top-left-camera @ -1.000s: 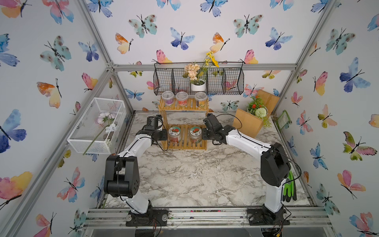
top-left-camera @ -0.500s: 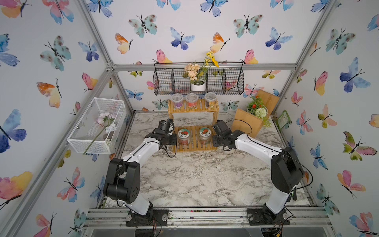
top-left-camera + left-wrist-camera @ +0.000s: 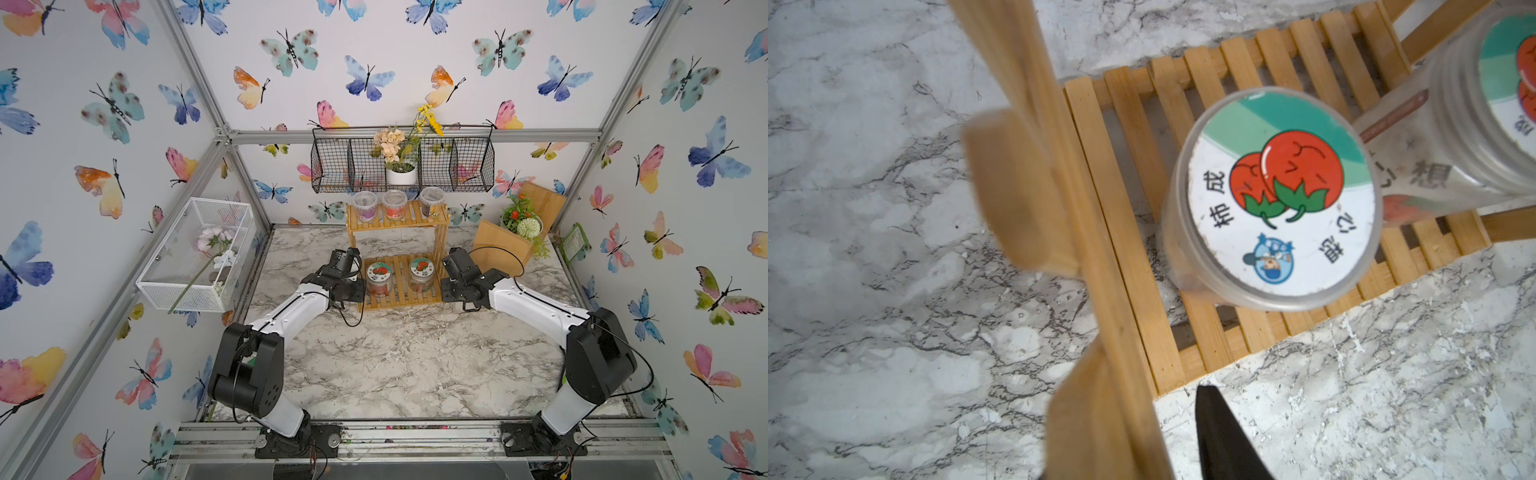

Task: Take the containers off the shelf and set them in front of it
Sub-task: Move the shelf to the center of the board.

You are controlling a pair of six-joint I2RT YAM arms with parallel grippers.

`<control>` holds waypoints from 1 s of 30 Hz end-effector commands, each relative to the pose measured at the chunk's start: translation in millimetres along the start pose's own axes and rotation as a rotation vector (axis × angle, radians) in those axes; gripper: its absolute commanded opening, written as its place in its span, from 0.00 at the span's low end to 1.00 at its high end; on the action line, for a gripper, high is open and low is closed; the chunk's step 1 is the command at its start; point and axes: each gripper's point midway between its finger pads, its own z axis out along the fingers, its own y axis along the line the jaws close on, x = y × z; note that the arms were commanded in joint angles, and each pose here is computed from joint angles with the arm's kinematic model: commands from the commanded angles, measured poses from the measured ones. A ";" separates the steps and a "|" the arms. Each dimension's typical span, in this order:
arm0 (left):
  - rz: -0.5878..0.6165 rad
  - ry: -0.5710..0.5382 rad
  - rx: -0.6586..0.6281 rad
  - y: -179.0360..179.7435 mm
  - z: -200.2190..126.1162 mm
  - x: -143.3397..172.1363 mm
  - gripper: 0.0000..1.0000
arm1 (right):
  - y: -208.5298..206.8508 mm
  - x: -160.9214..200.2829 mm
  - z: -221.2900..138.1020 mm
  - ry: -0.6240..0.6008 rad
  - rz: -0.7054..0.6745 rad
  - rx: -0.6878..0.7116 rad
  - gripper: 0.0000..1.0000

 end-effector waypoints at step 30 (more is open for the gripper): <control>0.007 -0.088 -0.095 14.7 -30.9 -9.3 0.61 | 11.2 -45.8 -52.5 -0.163 -0.061 -0.100 0.63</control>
